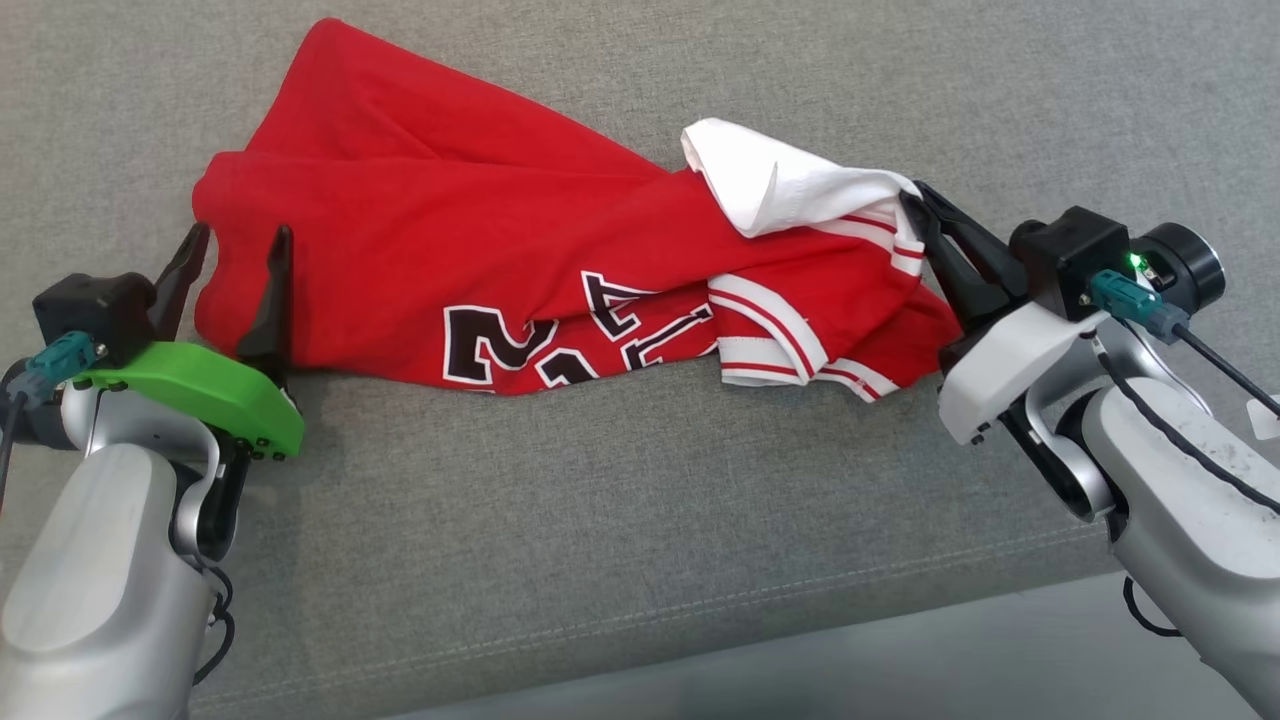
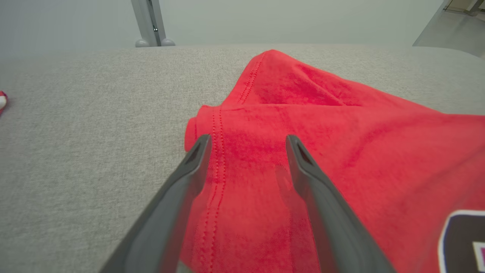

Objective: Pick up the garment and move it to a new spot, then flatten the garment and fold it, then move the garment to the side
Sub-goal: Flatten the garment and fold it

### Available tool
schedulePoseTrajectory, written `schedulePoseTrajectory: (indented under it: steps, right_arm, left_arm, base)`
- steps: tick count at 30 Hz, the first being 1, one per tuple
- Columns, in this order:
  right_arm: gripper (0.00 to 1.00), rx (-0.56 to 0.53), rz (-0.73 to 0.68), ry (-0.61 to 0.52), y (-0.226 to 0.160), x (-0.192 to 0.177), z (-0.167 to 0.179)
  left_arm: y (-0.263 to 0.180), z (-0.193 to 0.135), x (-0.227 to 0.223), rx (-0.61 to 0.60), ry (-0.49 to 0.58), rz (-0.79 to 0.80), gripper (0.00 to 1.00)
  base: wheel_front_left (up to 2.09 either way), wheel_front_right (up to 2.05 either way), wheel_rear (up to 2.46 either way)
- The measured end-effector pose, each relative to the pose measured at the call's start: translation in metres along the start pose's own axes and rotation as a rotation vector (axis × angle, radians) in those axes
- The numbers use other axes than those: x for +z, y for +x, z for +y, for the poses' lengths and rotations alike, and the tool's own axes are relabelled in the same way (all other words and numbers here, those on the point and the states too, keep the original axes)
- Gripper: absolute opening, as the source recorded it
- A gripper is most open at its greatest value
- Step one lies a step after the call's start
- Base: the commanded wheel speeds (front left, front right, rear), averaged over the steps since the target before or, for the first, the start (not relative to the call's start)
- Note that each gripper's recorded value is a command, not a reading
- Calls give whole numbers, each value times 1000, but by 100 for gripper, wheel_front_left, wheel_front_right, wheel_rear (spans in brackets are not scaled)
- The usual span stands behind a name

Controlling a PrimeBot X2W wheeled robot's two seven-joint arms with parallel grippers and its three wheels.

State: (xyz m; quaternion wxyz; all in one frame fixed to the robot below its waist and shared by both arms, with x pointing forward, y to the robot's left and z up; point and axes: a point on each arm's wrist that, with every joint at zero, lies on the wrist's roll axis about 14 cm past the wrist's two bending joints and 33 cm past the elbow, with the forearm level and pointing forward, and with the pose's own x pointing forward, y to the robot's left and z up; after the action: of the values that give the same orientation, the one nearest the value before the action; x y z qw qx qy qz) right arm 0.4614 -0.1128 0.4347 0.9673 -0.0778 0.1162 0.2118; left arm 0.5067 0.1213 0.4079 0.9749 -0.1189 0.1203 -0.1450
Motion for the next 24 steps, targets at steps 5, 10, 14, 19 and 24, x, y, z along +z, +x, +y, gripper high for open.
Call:
schedulePoseTrajectory:
  steps: [5,10,14,19,24]
  right_arm:
    - [0,-4,-7,14,-2,0,-1]
    - [0,-1,9,29,-3,-8,1]
    - [0,-6,18,30,-5,-12,1]
    - [0,-4,28,36,-7,-14,3]
    - [0,-3,36,40,-10,-18,5]
  left_arm:
    - [13,-8,-6,-29,-7,39,100]
    - [28,-9,-4,-41,-13,46,100]
    - [32,-7,-7,-37,-22,64,100]
    - [35,0,-10,-19,-23,86,100]
    - [41,3,-4,-18,-15,81,100]
  base:
    - [0,0,0]
    - [0,0,0]
    - [0,0,0]
    - [0,0,0]
    - [0,0,0]
